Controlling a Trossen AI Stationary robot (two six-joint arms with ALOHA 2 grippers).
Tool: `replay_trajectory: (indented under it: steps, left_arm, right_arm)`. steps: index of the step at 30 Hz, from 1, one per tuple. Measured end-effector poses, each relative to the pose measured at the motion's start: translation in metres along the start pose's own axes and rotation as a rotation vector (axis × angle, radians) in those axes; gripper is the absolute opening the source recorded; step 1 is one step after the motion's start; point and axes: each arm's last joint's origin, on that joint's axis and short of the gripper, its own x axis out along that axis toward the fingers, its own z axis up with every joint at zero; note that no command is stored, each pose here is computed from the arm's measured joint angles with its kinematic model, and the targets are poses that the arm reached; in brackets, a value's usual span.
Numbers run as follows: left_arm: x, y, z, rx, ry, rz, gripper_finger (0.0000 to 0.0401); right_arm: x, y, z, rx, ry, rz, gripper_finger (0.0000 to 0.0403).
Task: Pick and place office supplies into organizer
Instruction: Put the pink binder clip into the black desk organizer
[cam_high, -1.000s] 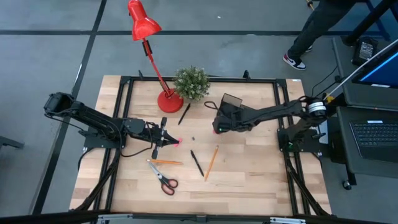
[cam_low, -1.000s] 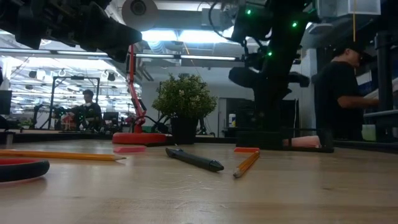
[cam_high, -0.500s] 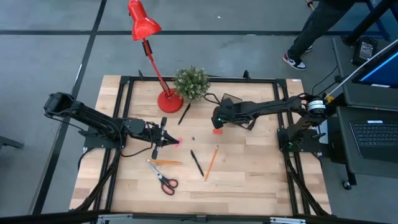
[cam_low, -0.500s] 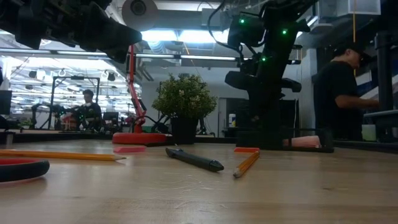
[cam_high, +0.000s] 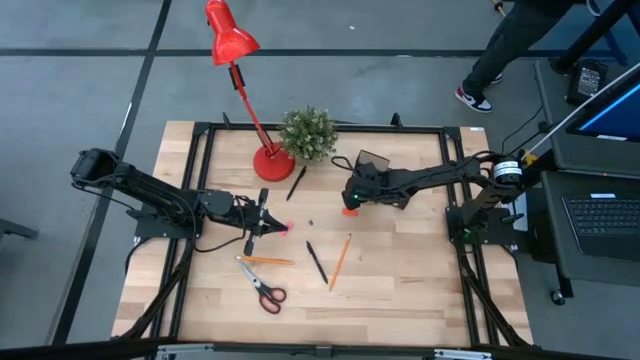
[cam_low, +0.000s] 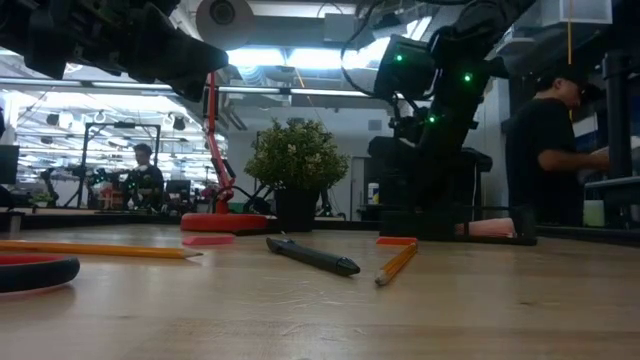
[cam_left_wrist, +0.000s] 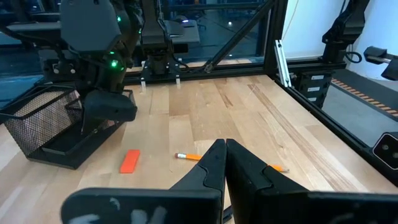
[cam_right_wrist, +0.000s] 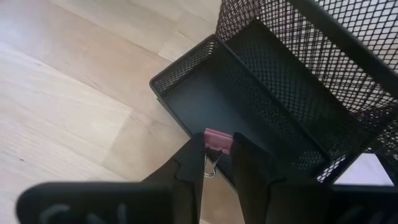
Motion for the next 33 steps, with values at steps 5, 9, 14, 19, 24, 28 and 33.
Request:
replay_trajectory:
  steps: [5, 9, 14, 19, 24, 28, 33]
  left_arm:
    - [0.0, 0.0, 0.0, 0.0, 0.0, 0.0, 0.0006]
    - [0.0, 0.0, 0.0, 0.0, 0.0, 0.0, 0.0006]
    - [0.0, 0.0, 0.0, -0.006, 0.0, 0.0, 0.0006]
    - [0.0, 0.0, 0.0, -0.006, 0.0, 0.0, 0.0006]
    - [0.0, 0.0, 0.0, -0.006, 0.0, 0.0, 0.0006]
    - [0.0, 0.0, 0.0, -0.006, 0.0, 0.0, 0.0006]
    - [0.0, 0.0, 0.0, -0.006, 0.0, 0.0, 0.0006]
  right_arm:
    - [0.0005, -0.0005, -0.0003, -0.001, -0.013, -0.008, 0.0074]
    - [0.0006, 0.0, 0.0008, 0.003, -0.035, -0.011, 0.0074]
    - [0.0005, 0.002, 0.0026, 0.016, -0.055, 0.005, 0.0074]
    - [0.0008, 0.0024, 0.0038, 0.02, -0.065, 0.008, 0.0074]
    - [0.0012, 0.0015, 0.005, 0.024, -0.078, -0.003, 0.0074]
    - [0.001, 0.0007, 0.0065, 0.026, -0.13, -0.038, 0.0074]
    - [0.001, 0.0009, 0.0063, 0.006, -0.12, -0.033, 0.0074]
